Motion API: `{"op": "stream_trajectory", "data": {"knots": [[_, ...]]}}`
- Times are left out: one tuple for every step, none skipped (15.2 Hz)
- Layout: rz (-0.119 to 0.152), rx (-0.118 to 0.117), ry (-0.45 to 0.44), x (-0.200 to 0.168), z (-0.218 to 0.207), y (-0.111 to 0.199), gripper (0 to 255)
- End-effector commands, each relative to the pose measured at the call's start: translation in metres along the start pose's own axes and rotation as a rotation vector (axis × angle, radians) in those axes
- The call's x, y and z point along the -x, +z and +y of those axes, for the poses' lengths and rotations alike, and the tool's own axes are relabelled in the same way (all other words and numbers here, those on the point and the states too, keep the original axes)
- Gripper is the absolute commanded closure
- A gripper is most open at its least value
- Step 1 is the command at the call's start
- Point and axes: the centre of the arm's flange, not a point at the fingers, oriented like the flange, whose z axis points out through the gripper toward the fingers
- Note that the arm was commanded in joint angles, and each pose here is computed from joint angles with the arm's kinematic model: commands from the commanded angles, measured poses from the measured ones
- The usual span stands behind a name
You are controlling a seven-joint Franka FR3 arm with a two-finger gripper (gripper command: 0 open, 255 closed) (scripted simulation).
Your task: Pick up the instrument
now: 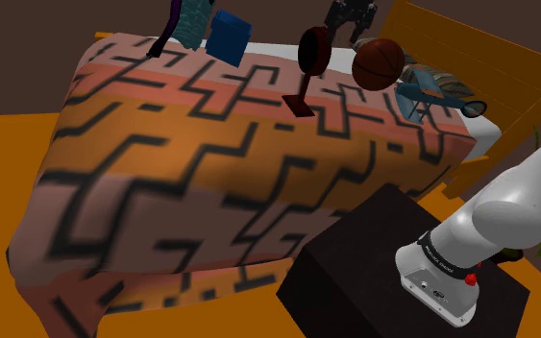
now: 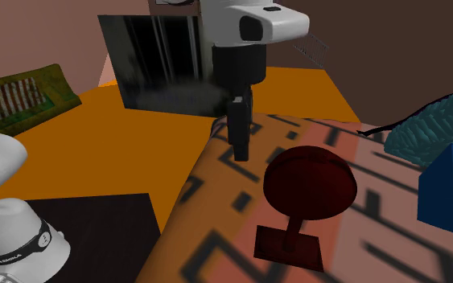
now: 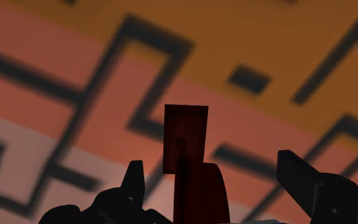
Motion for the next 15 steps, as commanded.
{"op": "stream_trajectory", "data": {"knots": [[0.014,-0.004,0.032,-0.025,0.0,0.001,0],[0.021,-0.005,0.047,-0.037,0.001,0.002,0],[0.027,-0.007,0.062,-0.049,0.001,0.003,0],[0.034,-0.009,0.077,-0.062,0.002,0.004,0],[0.041,-0.01,0.092,-0.074,0.003,0.004,0],[0.042,-0.011,0.096,-0.077,0.003,0.005,0],[0.042,-0.011,0.096,-0.076,0.003,0.01,0],[0.042,-0.011,0.096,-0.076,0.003,0.015,0],[0.042,-0.011,0.096,-0.076,0.003,0.02,0],[0.042,-0.011,0.096,-0.075,0.003,0.026,0],[0.042,-0.011,0.096,-0.075,0.003,0.031,0],[0.042,-0.011,0.096,-0.074,0.003,0.036,0],[0.042,-0.011,0.096,-0.073,0.003,0.044,0],[0.042,-0.011,0.096,-0.073,0.003,0.044,0],[0.042,-0.011,0.096,-0.073,0.003,0.044,0]]}}
